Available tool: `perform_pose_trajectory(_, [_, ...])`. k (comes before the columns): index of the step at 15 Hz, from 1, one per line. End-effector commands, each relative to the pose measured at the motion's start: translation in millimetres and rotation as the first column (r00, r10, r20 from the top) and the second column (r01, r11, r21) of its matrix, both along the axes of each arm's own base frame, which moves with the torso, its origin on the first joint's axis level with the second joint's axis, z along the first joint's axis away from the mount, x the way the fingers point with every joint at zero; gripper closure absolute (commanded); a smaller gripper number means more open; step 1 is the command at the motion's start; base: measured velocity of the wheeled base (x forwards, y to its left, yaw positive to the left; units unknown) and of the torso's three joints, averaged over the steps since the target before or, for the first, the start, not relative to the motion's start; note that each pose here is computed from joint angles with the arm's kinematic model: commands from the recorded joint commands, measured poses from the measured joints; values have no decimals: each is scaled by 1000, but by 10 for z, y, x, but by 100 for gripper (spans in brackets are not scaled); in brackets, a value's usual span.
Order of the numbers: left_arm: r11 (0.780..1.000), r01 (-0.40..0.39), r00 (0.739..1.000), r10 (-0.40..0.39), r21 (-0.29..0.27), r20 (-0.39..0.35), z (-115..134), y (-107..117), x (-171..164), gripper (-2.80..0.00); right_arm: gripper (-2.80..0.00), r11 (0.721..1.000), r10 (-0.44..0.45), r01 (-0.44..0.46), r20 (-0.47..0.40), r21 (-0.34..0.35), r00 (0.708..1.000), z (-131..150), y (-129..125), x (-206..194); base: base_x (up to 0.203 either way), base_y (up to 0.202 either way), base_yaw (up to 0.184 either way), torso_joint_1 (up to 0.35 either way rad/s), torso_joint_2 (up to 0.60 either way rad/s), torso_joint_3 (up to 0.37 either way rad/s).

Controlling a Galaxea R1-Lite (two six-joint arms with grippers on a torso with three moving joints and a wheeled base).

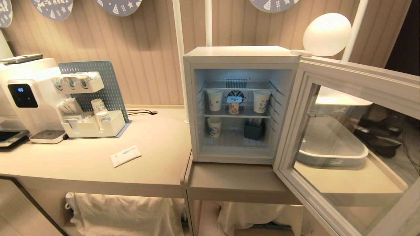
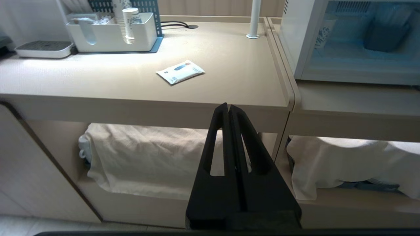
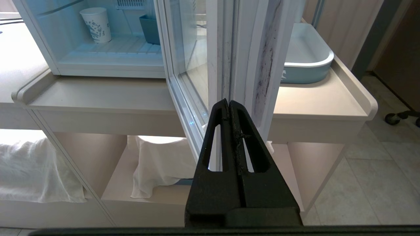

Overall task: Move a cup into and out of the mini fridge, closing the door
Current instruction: Take the yoghurt out of the freezer

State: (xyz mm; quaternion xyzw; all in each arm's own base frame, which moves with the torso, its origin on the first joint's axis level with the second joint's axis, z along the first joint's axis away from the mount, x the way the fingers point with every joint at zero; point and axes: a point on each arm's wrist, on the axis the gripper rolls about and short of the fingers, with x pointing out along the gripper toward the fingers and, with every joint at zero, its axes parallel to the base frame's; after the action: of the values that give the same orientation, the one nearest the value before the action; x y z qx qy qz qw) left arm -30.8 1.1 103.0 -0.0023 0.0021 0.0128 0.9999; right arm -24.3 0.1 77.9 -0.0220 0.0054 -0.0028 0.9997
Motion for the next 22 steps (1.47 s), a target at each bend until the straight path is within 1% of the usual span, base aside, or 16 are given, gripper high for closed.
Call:
perform_pose_trajectory(1, [1000,16,1000,-16,19,-9,-271,-6,83,0,0,1000,2,-2,-3,0,1000,-1,0,1,0,0,0,0,0,0])
perform_pose_trajectory(2, [999,25,999,-24,39,-46,-316,-8,82,0,0,1000,2,-2,-3,0,1000,-1,0,1,0,0,0,0,0,0])
perform_pose_trajectory(3, [998,34,998,-31,58,-59,-286,-10,59,0,0,1000,1,-1,-3,0,1000,-1,0,1,0,0,0,0,0,0])
perform_pose_trajectory(4, [998,36,998,-33,54,-53,-284,-10,59,0,0,1000,1,-1,-3,0,1000,-1,0,1,0,0,0,0,0,0])
perform_pose_trajectory(6, [999,31,999,-30,25,-38,-281,-10,65,0,0,1000,0,0,-3,0,1000,-1,0,1,0,0,0,0,0,0])
perform_pose_trajectory(18, [999,36,999,-35,37,-29,-279,-11,69,0,0,1000,0,0,-6,0,1000,-2,0,0,0,0,0,0,0,0])
perform_pose_trajectory(20, [999,36,999,-35,36,-29,-279,-11,69,0,0,1000,1,-1,-8,0,1000,-6,0,1,3,104,-7,7,1,1])
perform_pose_trajectory(22, [999,36,999,-35,36,-29,-279,-11,69,0,0,1000,0,0,-6,0,1000,-2,0,0,0,197,2,1,3,1])
